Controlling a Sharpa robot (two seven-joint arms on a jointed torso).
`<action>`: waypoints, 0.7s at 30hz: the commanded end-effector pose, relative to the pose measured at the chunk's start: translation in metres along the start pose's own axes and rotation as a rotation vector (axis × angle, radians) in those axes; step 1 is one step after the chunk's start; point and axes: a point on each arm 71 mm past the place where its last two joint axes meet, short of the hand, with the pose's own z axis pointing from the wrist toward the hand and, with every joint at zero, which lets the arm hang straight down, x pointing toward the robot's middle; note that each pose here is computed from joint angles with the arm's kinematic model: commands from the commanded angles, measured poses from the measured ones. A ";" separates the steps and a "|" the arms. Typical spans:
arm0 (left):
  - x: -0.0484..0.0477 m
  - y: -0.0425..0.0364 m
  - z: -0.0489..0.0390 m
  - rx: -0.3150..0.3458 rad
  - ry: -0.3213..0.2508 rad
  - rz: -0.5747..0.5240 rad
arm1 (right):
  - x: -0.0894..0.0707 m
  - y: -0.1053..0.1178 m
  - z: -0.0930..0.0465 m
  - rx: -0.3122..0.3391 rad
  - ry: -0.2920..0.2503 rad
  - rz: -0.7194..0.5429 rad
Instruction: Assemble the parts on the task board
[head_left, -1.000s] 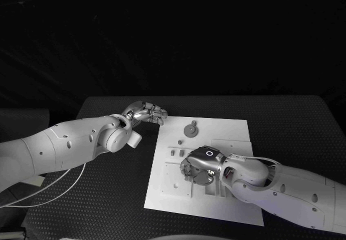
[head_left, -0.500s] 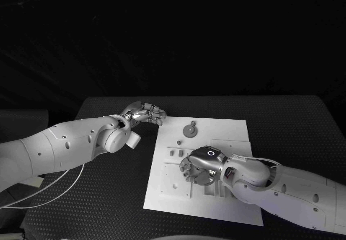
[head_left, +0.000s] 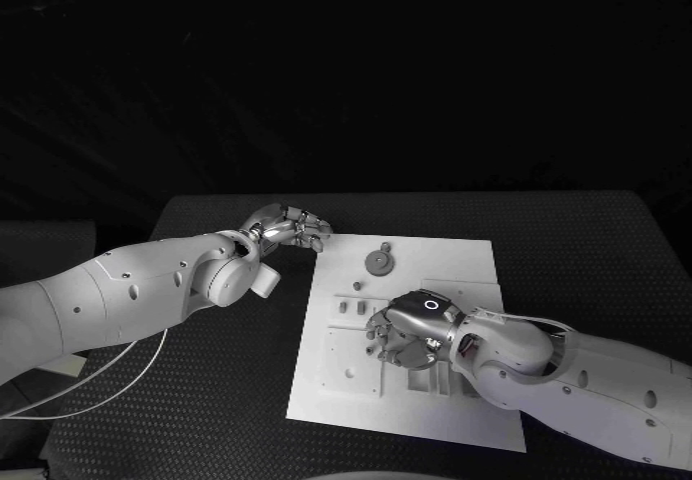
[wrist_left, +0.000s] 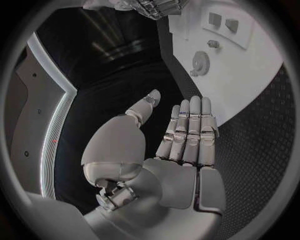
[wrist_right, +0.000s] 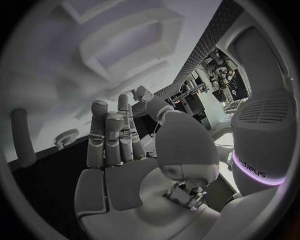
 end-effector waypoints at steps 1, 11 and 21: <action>0.0001 -0.0014 0.0005 0.009 0.002 -0.006 | -0.016 -0.001 -0.001 0.010 -0.063 0.047; -0.0012 -0.0008 0.0020 0.010 -0.002 -0.004 | -0.075 -0.023 -0.012 0.052 -0.122 0.098; 0.0002 -0.0010 0.0042 0.012 -0.001 -0.003 | -0.100 -0.075 -0.040 0.186 -0.096 0.094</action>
